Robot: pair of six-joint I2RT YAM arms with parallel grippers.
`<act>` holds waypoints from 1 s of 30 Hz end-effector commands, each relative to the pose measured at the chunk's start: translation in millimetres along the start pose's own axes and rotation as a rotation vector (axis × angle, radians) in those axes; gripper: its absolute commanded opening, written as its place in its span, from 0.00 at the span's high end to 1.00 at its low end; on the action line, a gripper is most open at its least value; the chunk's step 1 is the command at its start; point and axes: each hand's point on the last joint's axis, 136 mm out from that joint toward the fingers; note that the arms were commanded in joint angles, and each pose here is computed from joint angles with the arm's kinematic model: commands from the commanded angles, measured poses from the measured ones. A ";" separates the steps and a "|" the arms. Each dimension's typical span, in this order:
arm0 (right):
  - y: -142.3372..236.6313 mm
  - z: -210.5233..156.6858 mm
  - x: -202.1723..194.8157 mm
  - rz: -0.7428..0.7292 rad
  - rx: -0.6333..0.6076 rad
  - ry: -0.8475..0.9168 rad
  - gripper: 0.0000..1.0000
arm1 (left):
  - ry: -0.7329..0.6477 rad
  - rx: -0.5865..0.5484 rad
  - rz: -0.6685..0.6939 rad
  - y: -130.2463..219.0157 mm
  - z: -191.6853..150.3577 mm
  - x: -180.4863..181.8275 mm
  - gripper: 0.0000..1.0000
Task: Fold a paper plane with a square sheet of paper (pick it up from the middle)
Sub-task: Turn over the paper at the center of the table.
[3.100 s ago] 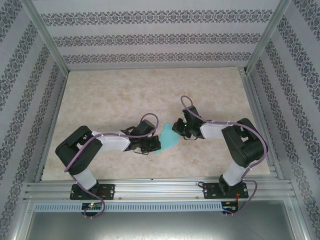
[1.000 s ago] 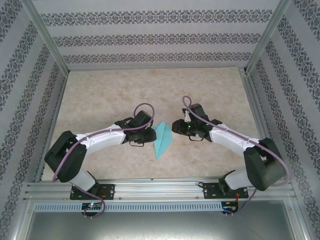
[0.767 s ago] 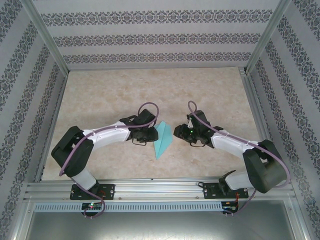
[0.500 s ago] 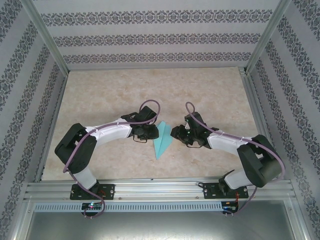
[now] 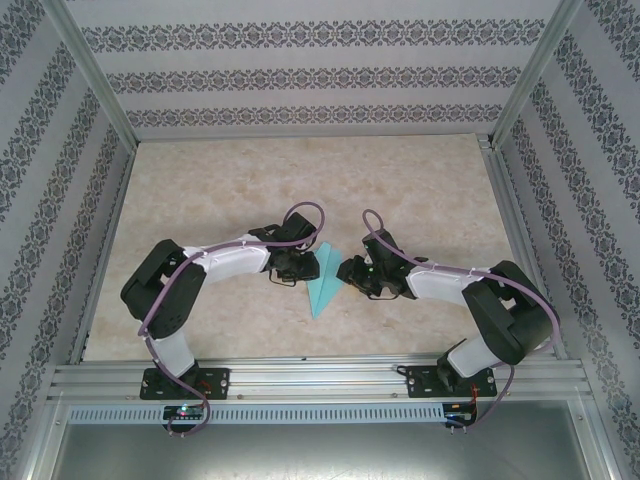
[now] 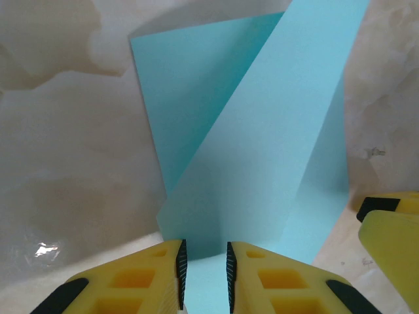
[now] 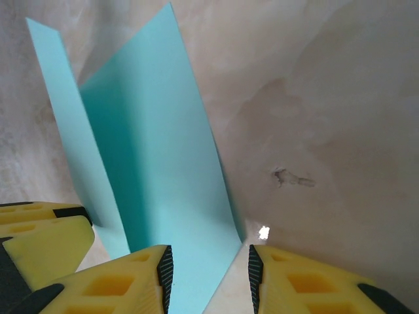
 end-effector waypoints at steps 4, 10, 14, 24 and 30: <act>-4.8 1.1 4.3 0.031 -0.002 -0.030 0.63 | -0.004 0.021 -0.001 -4.9 1.9 -0.2 0.74; -10.3 1.4 6.0 0.044 0.011 -0.043 0.64 | -0.004 0.041 0.000 -11.2 -0.4 0.8 0.74; -10.0 2.0 2.6 0.031 -0.001 -0.051 0.64 | -0.001 0.047 0.007 -13.4 -2.2 3.7 0.74; 9.2 13.1 -1.8 -0.011 -0.078 -0.026 0.63 | 0.001 0.062 0.021 -15.8 -5.5 7.9 0.74; -0.9 11.8 -0.2 0.011 -0.041 -0.046 0.64 | 0.013 0.076 0.018 -18.6 -11.6 12.2 0.75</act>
Point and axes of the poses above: each hand's point on the last joint's axis, 136 mm out from that joint toward the fingers, its own y axis back along the fingers, its own x axis along the line the jaws close on, z = x × y, and after that the axes turned 7 degrees about y, right-handed
